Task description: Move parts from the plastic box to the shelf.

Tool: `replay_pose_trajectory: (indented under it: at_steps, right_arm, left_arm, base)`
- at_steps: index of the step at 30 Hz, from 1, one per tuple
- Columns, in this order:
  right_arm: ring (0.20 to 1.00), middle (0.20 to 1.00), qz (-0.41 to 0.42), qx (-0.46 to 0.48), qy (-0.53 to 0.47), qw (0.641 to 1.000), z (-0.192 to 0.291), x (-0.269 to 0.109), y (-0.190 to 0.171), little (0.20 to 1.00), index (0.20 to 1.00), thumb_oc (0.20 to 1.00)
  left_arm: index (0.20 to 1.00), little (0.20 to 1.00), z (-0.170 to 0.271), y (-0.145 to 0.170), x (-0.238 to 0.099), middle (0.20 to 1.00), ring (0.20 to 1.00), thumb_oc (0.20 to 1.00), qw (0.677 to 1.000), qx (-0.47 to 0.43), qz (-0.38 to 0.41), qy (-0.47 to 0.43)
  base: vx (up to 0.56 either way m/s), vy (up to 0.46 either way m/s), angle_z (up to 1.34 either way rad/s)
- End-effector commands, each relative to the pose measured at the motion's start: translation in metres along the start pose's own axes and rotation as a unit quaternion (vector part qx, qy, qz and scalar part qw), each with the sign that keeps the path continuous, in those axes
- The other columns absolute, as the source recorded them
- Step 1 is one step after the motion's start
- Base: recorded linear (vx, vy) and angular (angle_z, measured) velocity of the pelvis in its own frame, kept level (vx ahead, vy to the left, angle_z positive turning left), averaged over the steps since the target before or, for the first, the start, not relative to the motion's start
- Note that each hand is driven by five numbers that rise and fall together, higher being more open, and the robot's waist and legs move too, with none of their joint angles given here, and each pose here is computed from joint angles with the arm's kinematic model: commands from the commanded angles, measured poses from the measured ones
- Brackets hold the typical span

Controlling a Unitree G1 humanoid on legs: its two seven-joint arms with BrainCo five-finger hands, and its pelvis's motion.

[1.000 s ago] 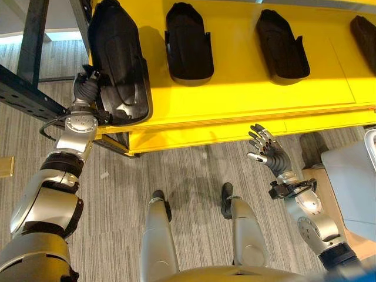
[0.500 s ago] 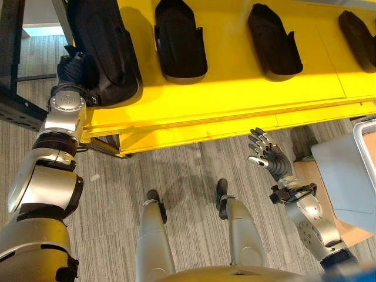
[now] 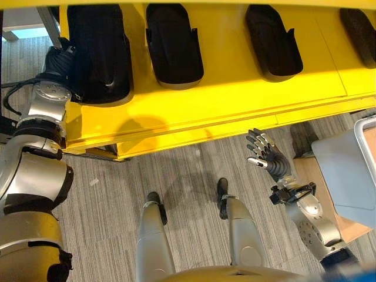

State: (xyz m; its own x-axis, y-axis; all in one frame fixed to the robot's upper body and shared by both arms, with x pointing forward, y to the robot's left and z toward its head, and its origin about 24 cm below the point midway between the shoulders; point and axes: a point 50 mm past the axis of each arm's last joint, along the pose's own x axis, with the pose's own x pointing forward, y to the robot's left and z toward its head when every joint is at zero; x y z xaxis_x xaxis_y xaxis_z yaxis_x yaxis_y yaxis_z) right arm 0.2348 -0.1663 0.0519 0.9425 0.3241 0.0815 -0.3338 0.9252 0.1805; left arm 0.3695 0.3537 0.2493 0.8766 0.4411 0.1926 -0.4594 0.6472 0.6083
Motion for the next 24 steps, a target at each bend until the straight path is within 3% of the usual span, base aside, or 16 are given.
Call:
replay_pose_trajectory:
  at_steps: [1, 24]
  right_arm:
    - [1.000, 1.000, 0.002, -0.014, -0.015, 1.000, 0.012, -0.007, -0.011, 1.000, 1.000, 1.000]
    - [1.000, 1.000, -0.002, -0.014, 0.008, 1.000, 0.010, -0.017, -0.019, 1.000, 1.000, 1.000]
  left_arm:
    - [0.200, 0.200, 0.020, 0.041, 0.004, 0.200, 0.200, 0.200, 0.998, 0.009, 0.053, -0.022]
    - [0.200, 0.200, 0.015, 0.031, 0.006, 0.200, 0.200, 0.200, 0.997, -0.046, 0.053, 0.019]
  base:
    - [0.00, 0.000, 0.00]
    - [0.00, 0.000, 0.00]
